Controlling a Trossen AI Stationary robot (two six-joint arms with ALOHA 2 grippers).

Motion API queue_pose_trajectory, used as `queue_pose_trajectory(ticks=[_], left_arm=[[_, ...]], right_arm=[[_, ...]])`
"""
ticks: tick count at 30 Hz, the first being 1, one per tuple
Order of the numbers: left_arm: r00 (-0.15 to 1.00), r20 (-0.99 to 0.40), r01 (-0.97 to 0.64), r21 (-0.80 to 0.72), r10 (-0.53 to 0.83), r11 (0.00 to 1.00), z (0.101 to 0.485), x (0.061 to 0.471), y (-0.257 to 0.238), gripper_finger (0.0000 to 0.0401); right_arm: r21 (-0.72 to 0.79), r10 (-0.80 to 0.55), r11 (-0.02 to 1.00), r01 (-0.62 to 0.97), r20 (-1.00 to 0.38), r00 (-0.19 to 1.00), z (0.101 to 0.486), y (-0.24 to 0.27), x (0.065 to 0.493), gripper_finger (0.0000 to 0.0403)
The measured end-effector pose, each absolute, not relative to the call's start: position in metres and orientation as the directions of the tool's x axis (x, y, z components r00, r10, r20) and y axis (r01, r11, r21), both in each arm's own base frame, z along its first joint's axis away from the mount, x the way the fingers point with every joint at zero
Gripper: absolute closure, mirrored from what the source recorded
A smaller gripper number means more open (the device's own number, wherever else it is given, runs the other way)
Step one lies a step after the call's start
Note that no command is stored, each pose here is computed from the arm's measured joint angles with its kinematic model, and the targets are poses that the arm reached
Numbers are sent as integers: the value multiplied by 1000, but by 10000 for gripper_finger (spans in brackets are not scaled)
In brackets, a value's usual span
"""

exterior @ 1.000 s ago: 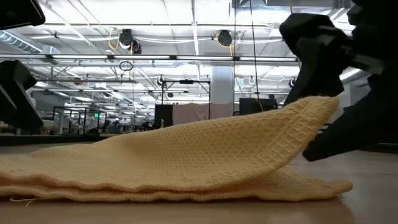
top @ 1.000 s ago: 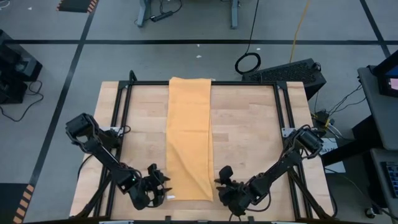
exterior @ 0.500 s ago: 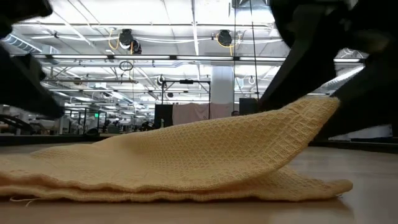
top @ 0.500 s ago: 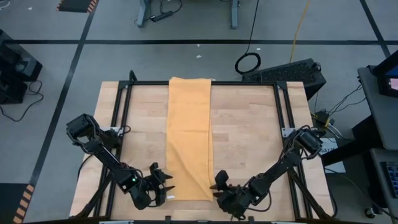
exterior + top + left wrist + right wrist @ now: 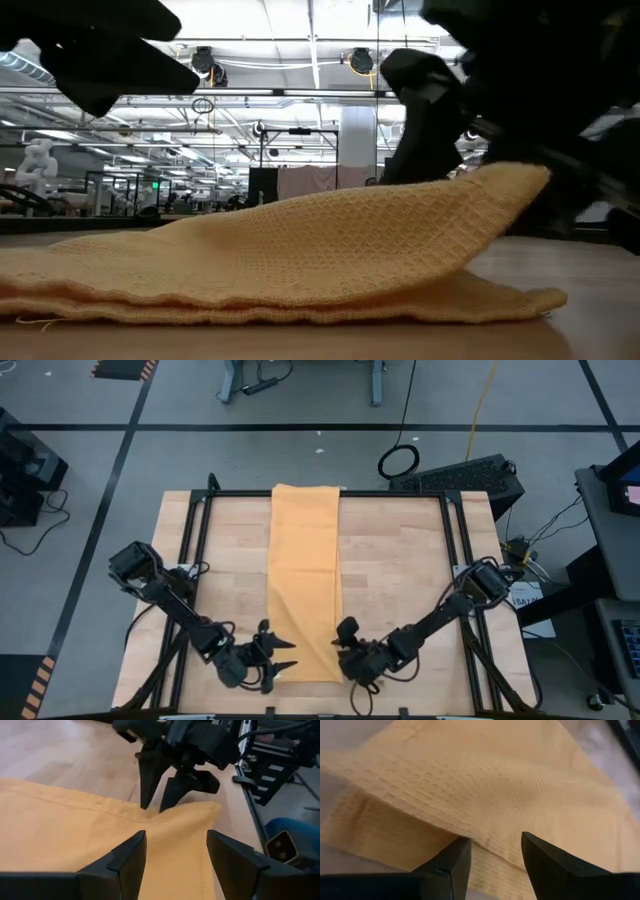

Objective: Roll towel
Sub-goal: Fold the yellow towel

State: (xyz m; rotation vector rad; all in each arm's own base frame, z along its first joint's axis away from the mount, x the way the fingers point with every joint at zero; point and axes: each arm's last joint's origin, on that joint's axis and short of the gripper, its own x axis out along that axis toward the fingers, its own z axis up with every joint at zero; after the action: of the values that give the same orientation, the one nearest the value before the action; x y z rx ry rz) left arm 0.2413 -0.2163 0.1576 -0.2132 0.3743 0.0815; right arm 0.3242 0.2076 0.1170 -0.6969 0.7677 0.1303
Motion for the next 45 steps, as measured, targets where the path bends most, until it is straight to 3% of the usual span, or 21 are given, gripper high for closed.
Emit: queue_pose_trajectory(ticks=[6, 14, 28, 38, 45], left_arm=[[923, -380, -133, -149, 68, 980, 157, 247, -209, 187], [912, -399, -156, -130, 93, 979, 154, 250, -203, 187], [903, -416, -175, -136, 104, 975, 152, 250, -201, 187], [880, -459, -214, -144, 127, 966, 130, 253, -203, 187], [852, -507, -229, -140, 129, 963, 110, 252, -205, 187]], right_arm=[[-484, -84, 797, -361, -680, 728, 119, 202, 332, 267], [-486, -62, 789, -376, -671, 739, 120, 207, 330, 393], [-518, -72, 788, -333, -615, 785, 148, 222, 313, 401], [-525, -153, 768, -366, -706, 691, 138, 213, 303, 402], [-427, -71, 808, -406, -755, 652, 137, 215, 301, 402]])
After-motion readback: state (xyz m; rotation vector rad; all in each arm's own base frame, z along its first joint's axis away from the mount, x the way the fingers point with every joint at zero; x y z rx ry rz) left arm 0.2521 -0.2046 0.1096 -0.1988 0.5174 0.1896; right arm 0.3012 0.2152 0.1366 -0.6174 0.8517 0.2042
